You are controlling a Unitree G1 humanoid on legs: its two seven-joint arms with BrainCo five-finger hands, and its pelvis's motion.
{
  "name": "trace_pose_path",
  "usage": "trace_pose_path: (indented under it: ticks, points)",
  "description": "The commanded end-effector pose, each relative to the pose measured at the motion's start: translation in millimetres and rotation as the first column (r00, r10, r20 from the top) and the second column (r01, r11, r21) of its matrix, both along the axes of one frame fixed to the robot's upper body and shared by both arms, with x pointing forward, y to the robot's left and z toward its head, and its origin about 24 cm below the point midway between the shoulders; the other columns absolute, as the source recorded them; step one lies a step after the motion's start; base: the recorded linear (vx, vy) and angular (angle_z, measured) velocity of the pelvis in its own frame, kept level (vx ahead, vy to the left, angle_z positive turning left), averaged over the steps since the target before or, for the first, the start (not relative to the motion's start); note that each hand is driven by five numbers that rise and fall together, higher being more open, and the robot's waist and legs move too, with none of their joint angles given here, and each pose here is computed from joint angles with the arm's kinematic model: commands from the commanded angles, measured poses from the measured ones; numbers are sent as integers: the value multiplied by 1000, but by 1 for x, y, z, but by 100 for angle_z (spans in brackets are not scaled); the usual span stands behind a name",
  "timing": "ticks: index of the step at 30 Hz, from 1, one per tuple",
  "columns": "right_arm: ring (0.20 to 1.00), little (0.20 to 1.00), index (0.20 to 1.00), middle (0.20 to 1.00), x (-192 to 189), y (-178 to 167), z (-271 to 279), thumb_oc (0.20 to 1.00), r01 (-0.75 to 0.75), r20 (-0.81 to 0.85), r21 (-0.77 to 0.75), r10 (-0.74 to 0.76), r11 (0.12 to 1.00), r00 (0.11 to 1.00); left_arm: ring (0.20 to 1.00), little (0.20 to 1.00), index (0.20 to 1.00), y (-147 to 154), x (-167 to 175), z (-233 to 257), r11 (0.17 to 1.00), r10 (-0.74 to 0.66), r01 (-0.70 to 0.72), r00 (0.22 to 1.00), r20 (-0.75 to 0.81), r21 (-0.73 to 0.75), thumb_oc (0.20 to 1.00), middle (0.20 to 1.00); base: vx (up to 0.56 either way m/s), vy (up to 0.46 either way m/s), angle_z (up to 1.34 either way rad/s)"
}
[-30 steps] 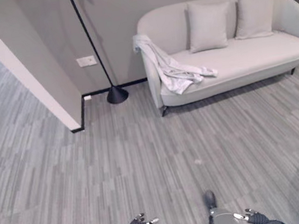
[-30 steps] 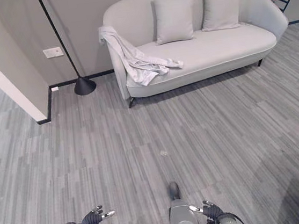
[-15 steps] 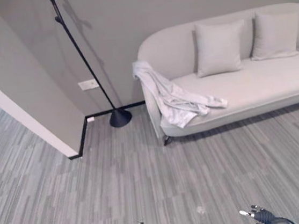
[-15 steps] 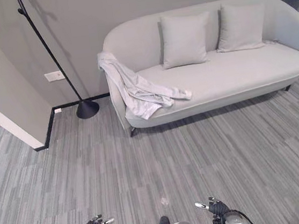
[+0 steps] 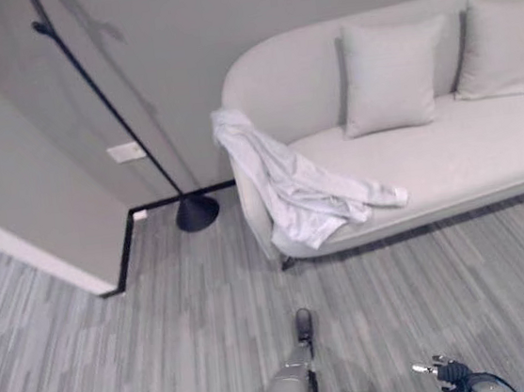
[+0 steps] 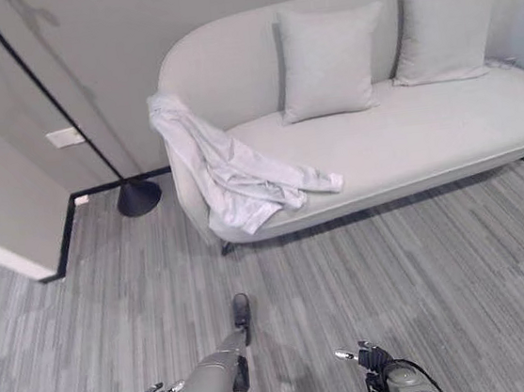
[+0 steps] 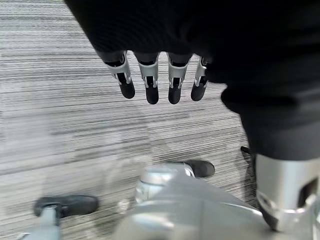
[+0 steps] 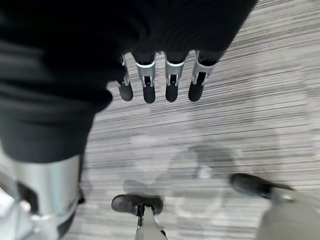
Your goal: Hang the clothes on the sofa on the clothes rack.
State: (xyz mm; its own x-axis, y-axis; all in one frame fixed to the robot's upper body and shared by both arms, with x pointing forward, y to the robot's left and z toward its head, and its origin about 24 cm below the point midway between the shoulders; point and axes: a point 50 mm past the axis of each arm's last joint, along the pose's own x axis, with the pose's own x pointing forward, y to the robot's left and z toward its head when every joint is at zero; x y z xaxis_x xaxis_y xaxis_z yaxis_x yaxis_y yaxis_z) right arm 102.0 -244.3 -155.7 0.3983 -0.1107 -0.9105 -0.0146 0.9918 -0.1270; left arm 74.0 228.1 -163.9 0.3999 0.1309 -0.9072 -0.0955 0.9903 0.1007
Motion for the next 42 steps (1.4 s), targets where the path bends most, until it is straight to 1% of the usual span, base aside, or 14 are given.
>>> trace_pose_path:
  ticks: [1,6,10,12,16,19,22,26,29,35,37,39,41,42]
  points:
    - [1000,1000,1000,1000,-2,5,1,1000,-22,39,21,21,1000,999,1000,1000,1000,3,14,3,999,-43,43,999,32,18,1000,1000,633,270,-80]
    - [1000,1000,1000,1000,-5,11,-1,1000,-31,31,46,30,998,999,1000,1000,1000,10,10,4,999,-43,43,999,17,32,1000,1000,328,150,-52]
    - [1000,1000,1000,1000,15,14,5,1000,-31,106,46,26,998,994,1000,1000,1000,13,37,12,991,-119,115,990,76,63,1000,1000,386,280,41]
    - [1000,1000,1000,1000,17,14,6,1000,-44,119,48,38,998,992,1000,1000,1000,11,39,12,989,-140,135,987,84,61,1000,1000,351,-3,46]
    - [1000,1000,1000,1000,20,13,7,1000,-33,127,47,27,998,991,1000,1000,1000,9,41,13,989,-136,131,986,94,63,1000,1000,278,-102,44]
    - [1000,1000,1000,1000,16,10,6,1000,-17,118,43,12,999,993,1000,1000,1000,7,45,13,989,-143,138,984,109,60,1000,1000,240,-127,47]
    - [1000,1000,1000,1000,1,4,3,1000,-16,66,20,14,1000,998,1000,1000,1000,1,49,13,986,-162,156,979,121,55,1000,1000,183,-181,91]
    - [1000,1000,1000,1000,-14,-4,0,1000,-9,10,-6,9,1000,1000,1000,1000,1000,-5,47,12,984,-176,172,977,119,41,1000,1000,162,-192,17]
    - [1000,1000,1000,1000,-18,-8,0,1000,-8,4,-13,8,1000,1000,1000,1000,1000,-9,45,11,984,-180,178,977,117,28,1000,1000,153,-191,22]
    - [1000,1000,1000,1000,-8,-8,5,1000,-44,55,-22,45,999,997,1000,1000,1000,-13,45,10,980,-199,198,974,113,20,1000,1000,45,-112,12]
    - [1000,1000,1000,1000,7,-9,11,1000,-78,113,-32,81,996,990,1000,1000,1000,-12,52,13,980,-200,198,970,140,25,1000,1000,-114,-39,17]
    - [1000,1000,1000,1000,11,-8,13,1000,-103,126,-40,107,994,986,1000,1000,1000,-12,55,14,980,-198,196,969,150,29,1000,1000,-76,25,28]
    - [1000,1000,1000,1000,29,-15,25,1000,-153,201,-98,170,983,965,1000,1000,1000,-14,57,16,979,-202,200,964,173,26,1000,1000,-26,156,41]
    - [1000,1000,1000,1000,29,-15,25,1000,-153,201,-98,170,983,965,1000,1000,1000,-14,57,16,979,-202,200,964,173,26,1000,1000,6,212,25]
